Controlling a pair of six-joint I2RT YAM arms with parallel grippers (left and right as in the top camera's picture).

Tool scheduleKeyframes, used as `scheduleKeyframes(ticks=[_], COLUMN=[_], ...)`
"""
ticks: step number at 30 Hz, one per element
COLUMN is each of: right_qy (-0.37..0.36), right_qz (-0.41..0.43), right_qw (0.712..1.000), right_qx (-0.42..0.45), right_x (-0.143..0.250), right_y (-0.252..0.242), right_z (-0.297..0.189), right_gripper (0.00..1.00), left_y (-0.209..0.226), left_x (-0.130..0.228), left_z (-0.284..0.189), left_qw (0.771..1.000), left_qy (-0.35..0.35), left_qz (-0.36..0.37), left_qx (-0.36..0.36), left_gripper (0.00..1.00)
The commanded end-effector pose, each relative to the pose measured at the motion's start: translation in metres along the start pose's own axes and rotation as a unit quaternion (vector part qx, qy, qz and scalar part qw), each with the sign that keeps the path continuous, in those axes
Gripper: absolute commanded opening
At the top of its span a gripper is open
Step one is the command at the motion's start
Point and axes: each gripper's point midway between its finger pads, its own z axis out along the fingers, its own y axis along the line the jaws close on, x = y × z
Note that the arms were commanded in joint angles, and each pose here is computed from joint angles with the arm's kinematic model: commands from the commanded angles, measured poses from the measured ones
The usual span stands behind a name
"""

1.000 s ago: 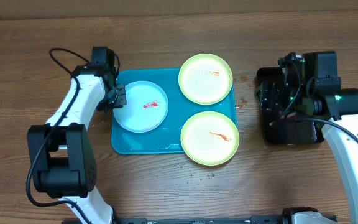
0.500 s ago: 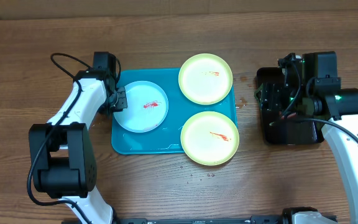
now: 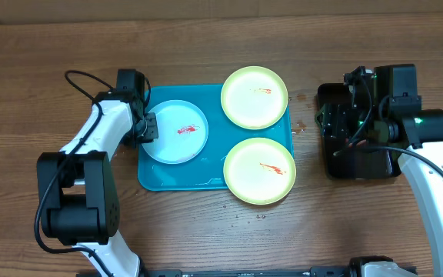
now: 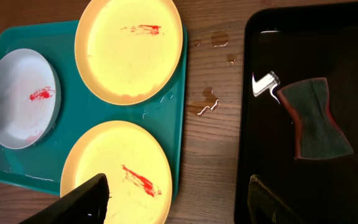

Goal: Clean dirty plates on tray and stack at the side
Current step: 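Grip the white plate's left rim with the left gripper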

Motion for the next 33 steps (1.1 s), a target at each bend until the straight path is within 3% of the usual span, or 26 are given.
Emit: scheduleKeyframes(ticks=[1, 19, 23, 31, 33], right_qy=[-0.016, -0.016, -0.016, -0.016, -0.016], right_qz=[-0.003, -0.003, -0.003, -0.003, -0.003], right_qw=[1.0, 1.0, 1.0, 1.0, 1.0], right_qx=[-0.005, -0.005, -0.005, -0.005, -0.005], right_x=[-0.009, -0.009, -0.009, -0.009, -0.009], right_y=[0.005, 0.005, 0.005, 0.005, 0.005], right_z=[-0.009, -0.009, -0.009, -0.009, -0.009], right_gripper=[0.73, 0.73, 0.73, 0.73, 0.73], left_y=[0.002, -0.019, -0.029, -0.027, -0.027], left_x=[0.003, 0.0, -0.007, -0.003, 0.001], left_z=[0.006, 0.002, -0.005, -0.001, 0.006], left_qw=[1.0, 0.998, 0.996, 0.996, 0.996], left_qy=[0.005, 0.006, -0.002, 0.0, -0.002], left_qz=[-0.013, 0.0, 0.025, 0.031, 0.038], left_qx=[-0.002, 0.058, 0.088, 0.082, 0.08], left_gripper=[0.28, 0.23, 0.29, 0.37, 0.44])
